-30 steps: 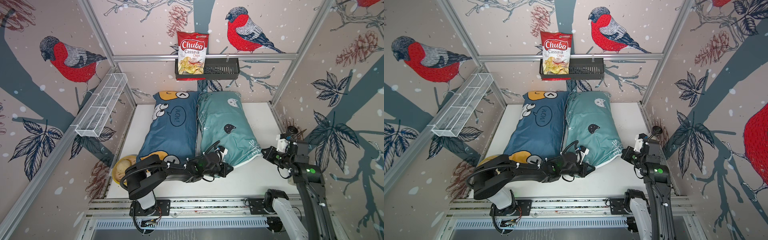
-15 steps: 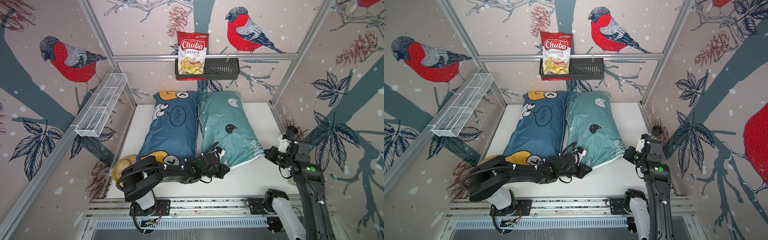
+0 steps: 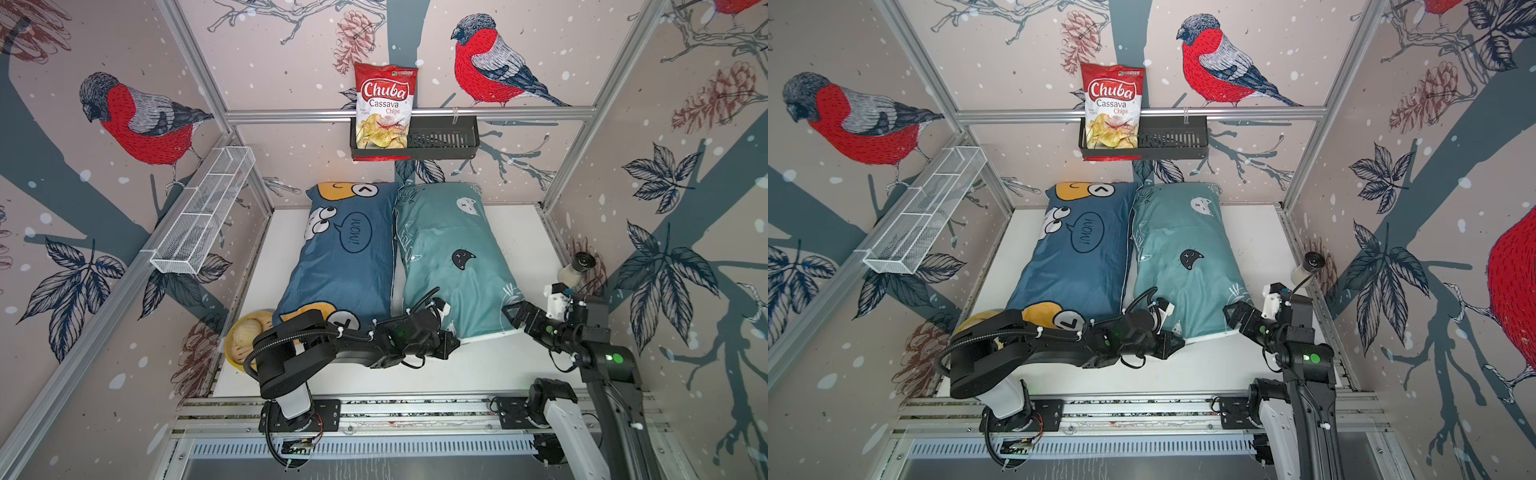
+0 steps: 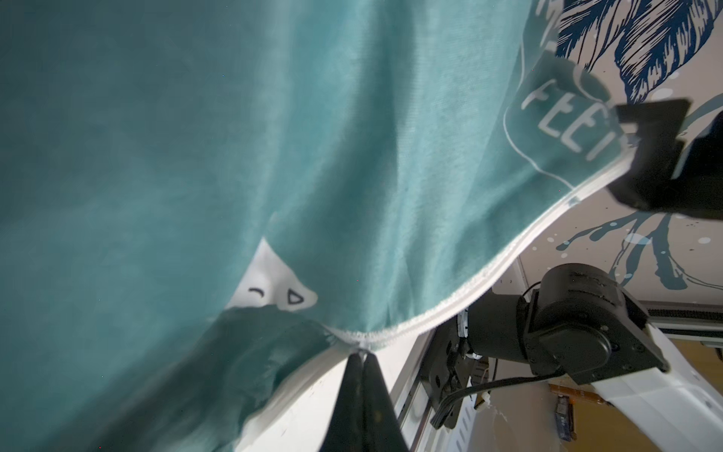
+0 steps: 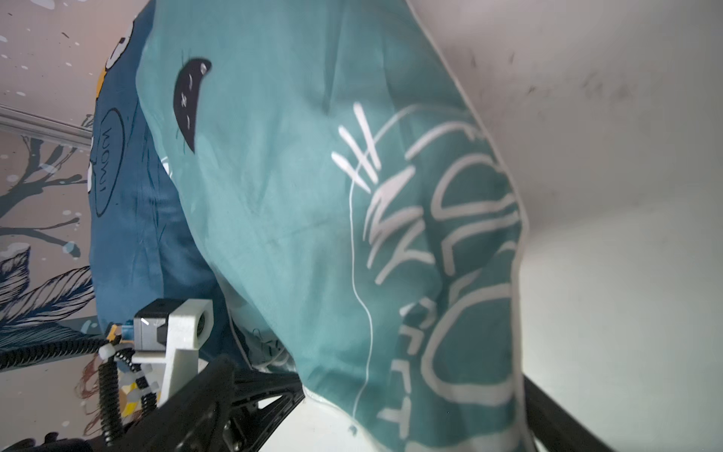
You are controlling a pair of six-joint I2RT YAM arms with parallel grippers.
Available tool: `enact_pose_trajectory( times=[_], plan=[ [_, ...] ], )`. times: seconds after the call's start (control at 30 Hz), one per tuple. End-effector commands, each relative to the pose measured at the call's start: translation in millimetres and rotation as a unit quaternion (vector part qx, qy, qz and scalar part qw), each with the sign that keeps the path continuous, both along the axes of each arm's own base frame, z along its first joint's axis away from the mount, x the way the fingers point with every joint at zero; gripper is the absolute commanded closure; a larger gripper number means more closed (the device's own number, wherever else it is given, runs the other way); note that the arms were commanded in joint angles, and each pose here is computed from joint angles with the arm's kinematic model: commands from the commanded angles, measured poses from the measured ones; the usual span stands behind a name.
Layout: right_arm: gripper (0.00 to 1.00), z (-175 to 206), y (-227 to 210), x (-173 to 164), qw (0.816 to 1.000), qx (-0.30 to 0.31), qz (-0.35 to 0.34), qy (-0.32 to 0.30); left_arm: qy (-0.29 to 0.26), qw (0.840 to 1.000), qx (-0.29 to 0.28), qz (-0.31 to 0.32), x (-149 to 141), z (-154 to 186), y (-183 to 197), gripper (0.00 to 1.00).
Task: Zip up pillowcases
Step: Zip the zipper on the pillowcase.
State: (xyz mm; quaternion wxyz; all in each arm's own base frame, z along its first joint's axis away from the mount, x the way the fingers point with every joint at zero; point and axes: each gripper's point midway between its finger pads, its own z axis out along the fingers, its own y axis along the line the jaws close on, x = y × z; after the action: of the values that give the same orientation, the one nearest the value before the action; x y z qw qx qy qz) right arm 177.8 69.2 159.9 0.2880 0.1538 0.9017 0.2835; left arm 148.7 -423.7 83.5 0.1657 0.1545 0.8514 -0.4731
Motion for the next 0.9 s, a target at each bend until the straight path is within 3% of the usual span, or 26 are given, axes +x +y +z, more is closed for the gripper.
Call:
enact_pose_trajectory(
  times=[0.0, 0.23, 0.4, 0.53, 0.77, 0.87],
  plan=[
    [0.01, -16.9, 17.4, -16.3, 0.997, 0.062, -0.008, 0.041, -0.005, 0.999, -0.04, 0.005, 3.7, 19.4, -12.6, 1.0],
    [0.08, -33.5, 54.0, -10.0, 0.99, 0.138, 0.01, 0.029, -0.007, 0.999, -0.038, -0.002, 2.4, 21.4, -20.8, 1.0],
    [0.15, -40.3, 74.7, -3.5, 0.992, 0.12, 0.029, 0.025, -0.009, 0.999, -0.037, -0.006, -0.1, 22.3, -25.3, 1.0],
    [0.37, -42.6, 80.6, 0.7, 0.994, 0.099, 0.032, 0.024, -0.018, 1.0, -0.02, 0.0, 1.7, 20.2, -21.5, 1.0],
    [1.0, -40.6, 69.4, 4.1, 0.998, 0.067, 0.014, 0.017, -0.045, 0.999, 0.017, 0.013, 7.0, 15.5, -7.9, 1.0],
    [1.0, -42.9, 61.5, 6.6, 0.999, 0.05, 0.001, 0.017, -0.048, 0.998, 0.025, 0.013, 6.3, 13.9, -3.3, 1.0]
  ],
)
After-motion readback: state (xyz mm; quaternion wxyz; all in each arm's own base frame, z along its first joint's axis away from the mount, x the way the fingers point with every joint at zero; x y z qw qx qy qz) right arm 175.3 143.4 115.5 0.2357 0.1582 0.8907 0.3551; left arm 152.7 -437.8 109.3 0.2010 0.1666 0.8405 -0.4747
